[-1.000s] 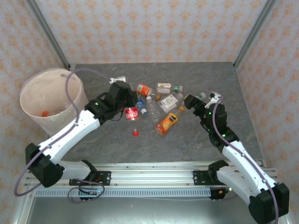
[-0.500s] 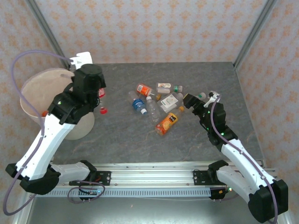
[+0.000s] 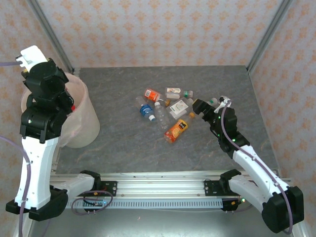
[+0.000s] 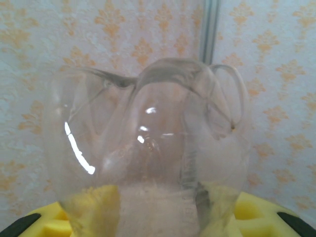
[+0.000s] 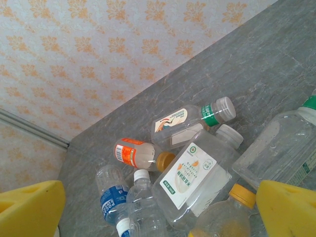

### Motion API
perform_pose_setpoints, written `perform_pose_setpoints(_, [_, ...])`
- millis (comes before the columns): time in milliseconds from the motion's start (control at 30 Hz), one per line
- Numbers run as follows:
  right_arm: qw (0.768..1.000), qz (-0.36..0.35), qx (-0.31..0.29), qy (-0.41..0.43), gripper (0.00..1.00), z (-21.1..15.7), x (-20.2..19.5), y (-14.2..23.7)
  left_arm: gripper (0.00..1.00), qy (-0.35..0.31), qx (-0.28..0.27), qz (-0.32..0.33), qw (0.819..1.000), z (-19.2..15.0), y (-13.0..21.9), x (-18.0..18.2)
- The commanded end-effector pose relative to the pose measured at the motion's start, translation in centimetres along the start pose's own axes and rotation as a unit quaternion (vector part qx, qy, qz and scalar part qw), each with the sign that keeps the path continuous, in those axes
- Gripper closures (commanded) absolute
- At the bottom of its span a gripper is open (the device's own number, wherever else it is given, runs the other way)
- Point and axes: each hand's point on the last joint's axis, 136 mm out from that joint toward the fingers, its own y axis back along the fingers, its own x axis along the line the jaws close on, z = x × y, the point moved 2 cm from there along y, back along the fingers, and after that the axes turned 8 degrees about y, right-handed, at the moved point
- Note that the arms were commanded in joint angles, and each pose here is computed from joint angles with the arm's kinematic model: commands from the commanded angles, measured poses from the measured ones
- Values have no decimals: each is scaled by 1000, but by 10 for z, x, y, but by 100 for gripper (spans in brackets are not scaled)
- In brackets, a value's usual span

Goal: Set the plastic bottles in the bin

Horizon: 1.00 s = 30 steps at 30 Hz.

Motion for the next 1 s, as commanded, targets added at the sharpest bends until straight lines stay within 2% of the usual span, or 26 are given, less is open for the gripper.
perform_pose_setpoints(0, [999, 19, -25, -8, 1, 16, 11, 2, 64, -21, -19, 36, 999, 10, -12, 10])
perform_pose_setpoints(233, [1000, 18, -23, -5, 1, 16, 11, -1, 63, -2, -30, 93, 995, -10, -41, 51])
perform_pose_setpoints(333, [1000, 18, -21, -2, 1, 15, 11, -2, 63, 5, -18, 109, 994, -22, -55, 67])
perform_pose_setpoints(533, [1000, 19, -19, -1, 1, 15, 12, -3, 63, 25, 28, 206, 978, -56, -77, 115])
perform_pose_setpoints(733, [1000, 19, -18, 1, 1, 17, 13, -4, 60, 22, 39, 190, 981, -86, -92, 121])
perform_pose_setpoints(833, [1000, 18, -17, 1, 1, 17, 13, -4, 57, -9, 74, 151, 986, -104, -101, 110])
perform_pose_setpoints(967, [1000, 17, -15, 4, 1, 18, 14, -7, 57, -28, 101, 154, 983, -124, -103, 111])
